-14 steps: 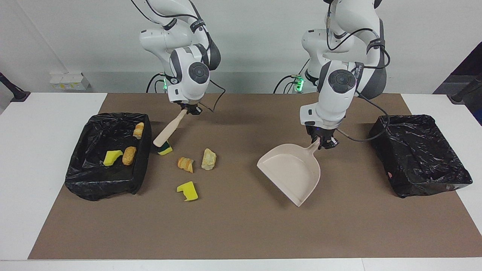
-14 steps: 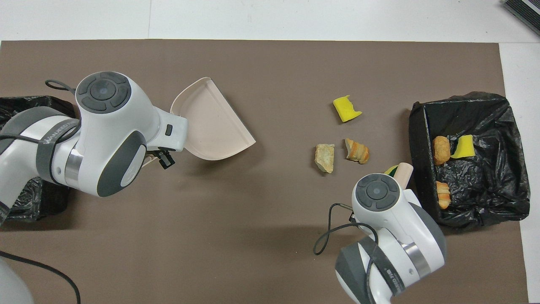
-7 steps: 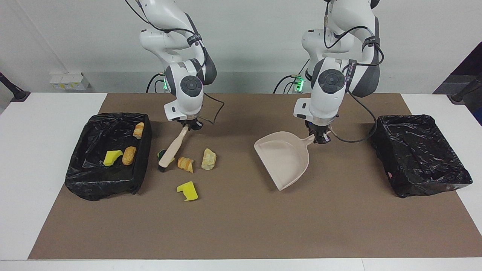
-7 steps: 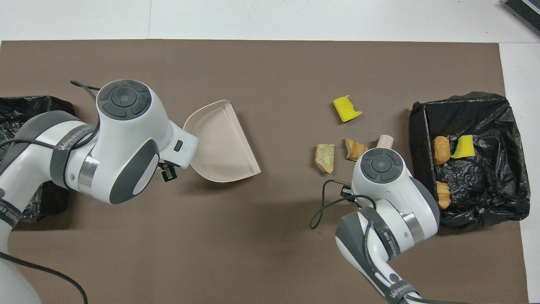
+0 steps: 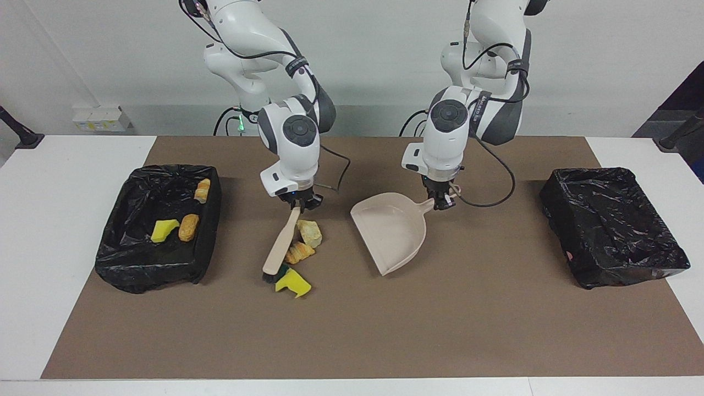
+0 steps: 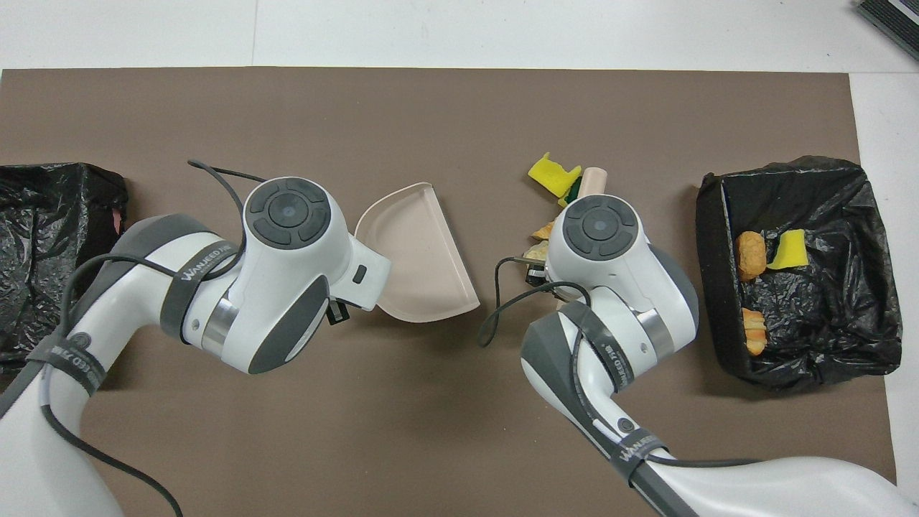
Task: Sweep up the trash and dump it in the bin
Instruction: 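Hold the dustpan with the left gripper while the right gripper sweeps trash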
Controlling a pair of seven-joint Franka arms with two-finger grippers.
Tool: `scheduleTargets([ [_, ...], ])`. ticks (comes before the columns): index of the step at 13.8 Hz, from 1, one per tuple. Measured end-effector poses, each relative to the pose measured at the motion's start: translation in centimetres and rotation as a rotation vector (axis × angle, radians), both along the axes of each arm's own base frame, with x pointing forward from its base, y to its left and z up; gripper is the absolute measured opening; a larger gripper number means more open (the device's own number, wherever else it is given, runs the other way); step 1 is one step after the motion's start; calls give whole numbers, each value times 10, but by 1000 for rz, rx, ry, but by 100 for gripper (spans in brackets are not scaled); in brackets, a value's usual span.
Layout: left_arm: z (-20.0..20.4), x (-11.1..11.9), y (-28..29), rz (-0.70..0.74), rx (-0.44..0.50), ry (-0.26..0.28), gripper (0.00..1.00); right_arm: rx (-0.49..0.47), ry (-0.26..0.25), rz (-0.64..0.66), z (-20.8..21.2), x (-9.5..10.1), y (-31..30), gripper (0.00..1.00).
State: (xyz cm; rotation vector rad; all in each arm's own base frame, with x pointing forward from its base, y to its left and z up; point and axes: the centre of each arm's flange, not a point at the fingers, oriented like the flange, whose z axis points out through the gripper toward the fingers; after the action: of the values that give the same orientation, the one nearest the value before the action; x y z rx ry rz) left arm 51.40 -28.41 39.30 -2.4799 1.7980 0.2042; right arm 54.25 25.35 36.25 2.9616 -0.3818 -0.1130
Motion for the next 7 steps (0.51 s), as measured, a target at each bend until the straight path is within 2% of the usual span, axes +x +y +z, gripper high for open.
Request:
scheduleTargets([
  [2,-5,-3,-3,23,-1,-7,31,7,3,66,14,7,1,26],
  [4,-9,-4,-4,54,-4,-16,31,8,31,146,25,19,-24,26],
  [7,-13,-12,-13,91,1,-21,31,10,69,199,29,30,-66,26],
])
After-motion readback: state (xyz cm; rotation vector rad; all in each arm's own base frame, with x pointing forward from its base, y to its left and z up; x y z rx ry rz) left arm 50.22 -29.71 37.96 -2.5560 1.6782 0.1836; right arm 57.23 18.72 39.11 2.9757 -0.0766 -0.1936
